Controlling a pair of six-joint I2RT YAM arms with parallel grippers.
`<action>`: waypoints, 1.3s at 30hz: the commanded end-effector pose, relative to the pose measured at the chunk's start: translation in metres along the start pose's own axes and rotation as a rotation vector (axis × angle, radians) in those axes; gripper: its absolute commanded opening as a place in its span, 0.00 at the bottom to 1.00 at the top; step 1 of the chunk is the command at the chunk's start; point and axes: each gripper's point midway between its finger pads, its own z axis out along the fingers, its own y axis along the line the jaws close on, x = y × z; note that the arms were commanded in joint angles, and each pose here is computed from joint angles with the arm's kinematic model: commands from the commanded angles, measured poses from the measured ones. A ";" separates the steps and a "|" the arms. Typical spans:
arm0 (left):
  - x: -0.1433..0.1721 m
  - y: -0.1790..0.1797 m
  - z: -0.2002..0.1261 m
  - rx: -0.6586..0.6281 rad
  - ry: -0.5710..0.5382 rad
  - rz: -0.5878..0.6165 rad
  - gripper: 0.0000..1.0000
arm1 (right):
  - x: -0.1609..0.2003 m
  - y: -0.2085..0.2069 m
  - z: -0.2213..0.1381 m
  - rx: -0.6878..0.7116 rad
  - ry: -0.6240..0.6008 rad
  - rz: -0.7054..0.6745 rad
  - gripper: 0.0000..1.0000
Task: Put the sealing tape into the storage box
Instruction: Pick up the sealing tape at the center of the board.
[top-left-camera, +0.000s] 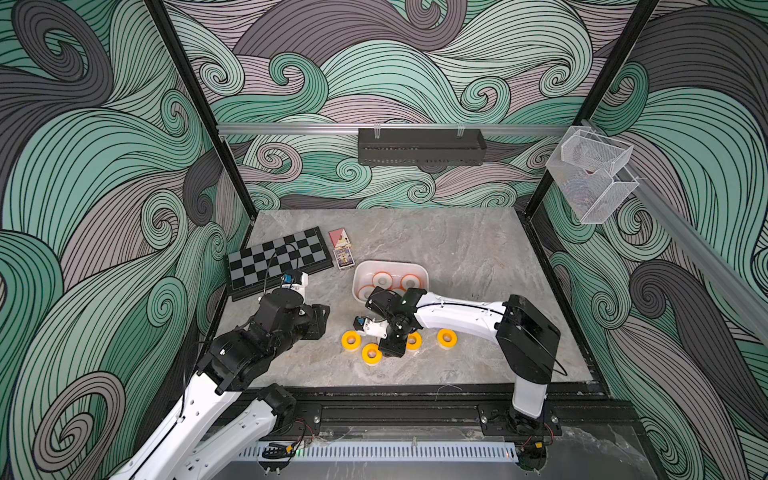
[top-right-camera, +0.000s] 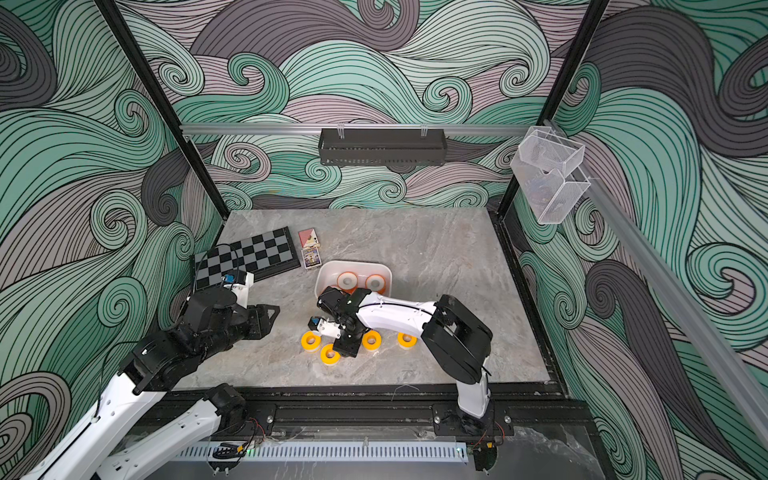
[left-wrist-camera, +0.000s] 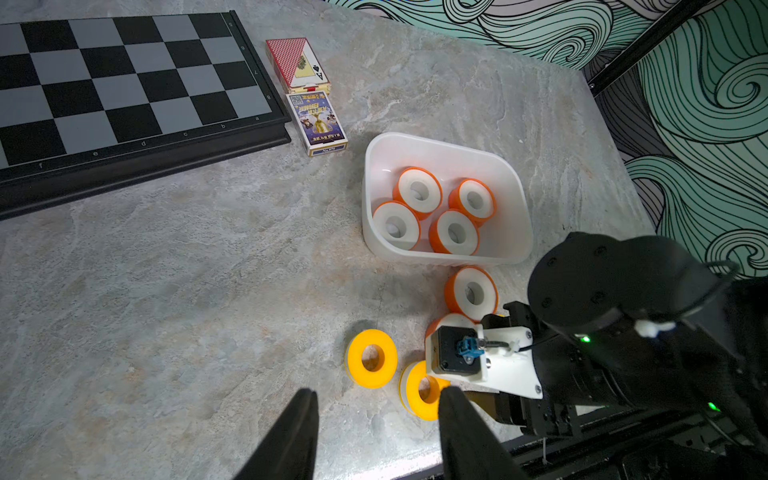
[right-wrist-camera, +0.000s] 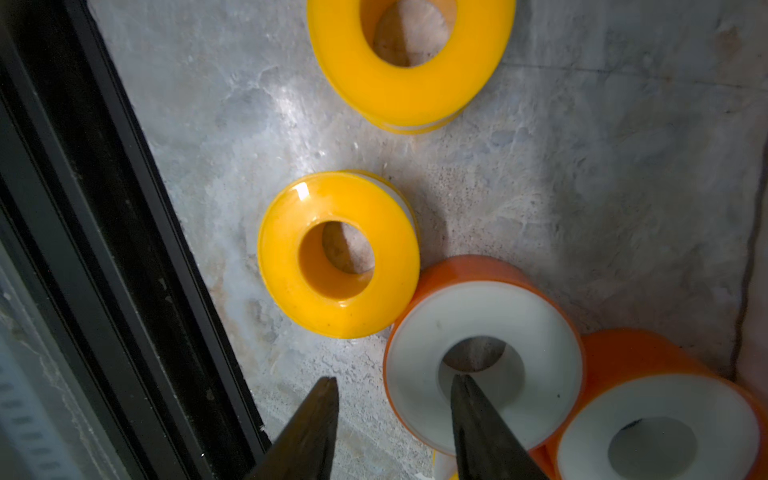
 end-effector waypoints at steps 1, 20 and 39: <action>0.002 0.006 0.000 -0.027 0.005 -0.002 0.51 | 0.003 -0.004 0.005 -0.002 0.034 -0.024 0.49; 0.001 0.006 -0.001 -0.024 0.000 -0.003 0.51 | 0.008 0.000 0.012 -0.005 0.069 -0.003 0.21; 0.002 0.005 -0.001 -0.020 0.004 -0.002 0.51 | -0.020 -0.037 -0.132 0.027 -0.247 0.240 0.18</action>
